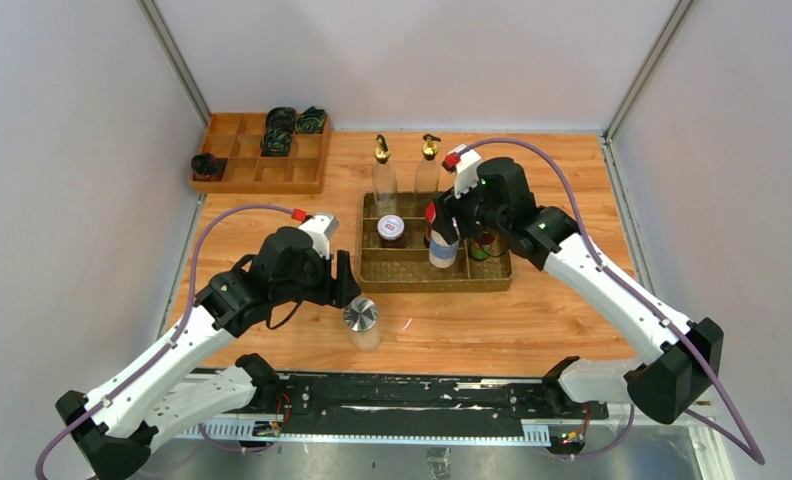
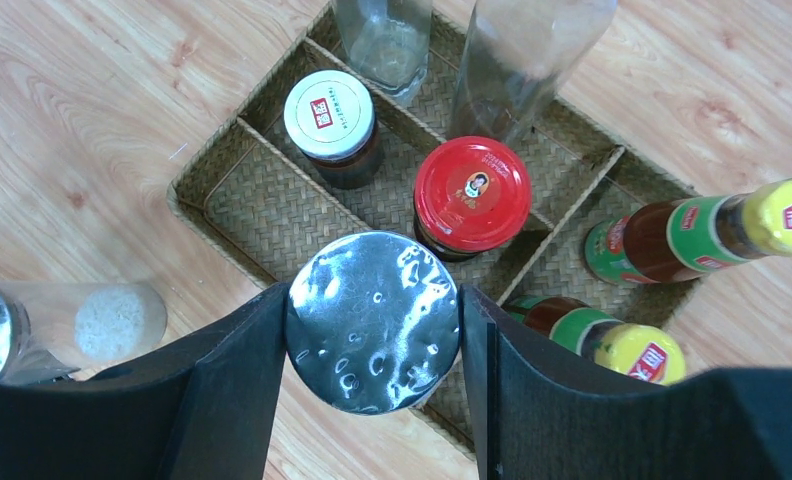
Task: Organize the condiment bottles
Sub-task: Place the bottle in the storage box.
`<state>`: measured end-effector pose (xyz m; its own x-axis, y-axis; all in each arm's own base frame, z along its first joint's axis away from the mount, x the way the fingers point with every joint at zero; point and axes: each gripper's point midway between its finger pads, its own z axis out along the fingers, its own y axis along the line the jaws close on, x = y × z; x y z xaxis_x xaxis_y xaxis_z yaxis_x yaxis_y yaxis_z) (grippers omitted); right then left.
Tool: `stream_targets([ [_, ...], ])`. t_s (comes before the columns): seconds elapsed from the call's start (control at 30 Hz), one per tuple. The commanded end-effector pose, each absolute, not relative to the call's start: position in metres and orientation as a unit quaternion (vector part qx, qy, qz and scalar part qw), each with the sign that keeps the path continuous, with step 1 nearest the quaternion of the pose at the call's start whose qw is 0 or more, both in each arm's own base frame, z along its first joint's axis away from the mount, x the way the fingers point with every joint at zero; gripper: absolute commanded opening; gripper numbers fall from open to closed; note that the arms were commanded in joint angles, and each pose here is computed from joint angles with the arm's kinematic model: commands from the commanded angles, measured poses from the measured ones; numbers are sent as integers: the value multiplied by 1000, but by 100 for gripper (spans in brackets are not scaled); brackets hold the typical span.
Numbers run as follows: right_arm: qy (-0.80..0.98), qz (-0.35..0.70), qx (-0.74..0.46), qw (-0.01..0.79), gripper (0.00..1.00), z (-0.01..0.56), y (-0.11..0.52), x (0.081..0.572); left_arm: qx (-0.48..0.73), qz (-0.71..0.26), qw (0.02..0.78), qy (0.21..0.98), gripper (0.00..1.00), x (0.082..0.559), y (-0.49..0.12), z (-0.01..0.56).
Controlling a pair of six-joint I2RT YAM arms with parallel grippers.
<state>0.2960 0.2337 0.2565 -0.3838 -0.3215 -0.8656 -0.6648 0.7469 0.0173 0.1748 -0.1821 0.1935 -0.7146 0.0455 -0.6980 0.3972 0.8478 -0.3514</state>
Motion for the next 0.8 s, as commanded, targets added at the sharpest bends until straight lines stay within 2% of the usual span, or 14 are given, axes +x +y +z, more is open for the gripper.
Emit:
stream_targets([
  [0.0, 799, 192, -277, 497, 62, 265, 247, 307, 132, -249, 362, 889, 69, 173, -183, 192],
  [0.33, 803, 178, -278, 497, 62, 248, 252, 310, 133, -246, 361, 890, 69, 171, -180, 189],
  [0.77, 794, 152, -296, 508, 62, 237, 259, 292, 134, -249, 358, 890, 69, 169, -180, 188],
])
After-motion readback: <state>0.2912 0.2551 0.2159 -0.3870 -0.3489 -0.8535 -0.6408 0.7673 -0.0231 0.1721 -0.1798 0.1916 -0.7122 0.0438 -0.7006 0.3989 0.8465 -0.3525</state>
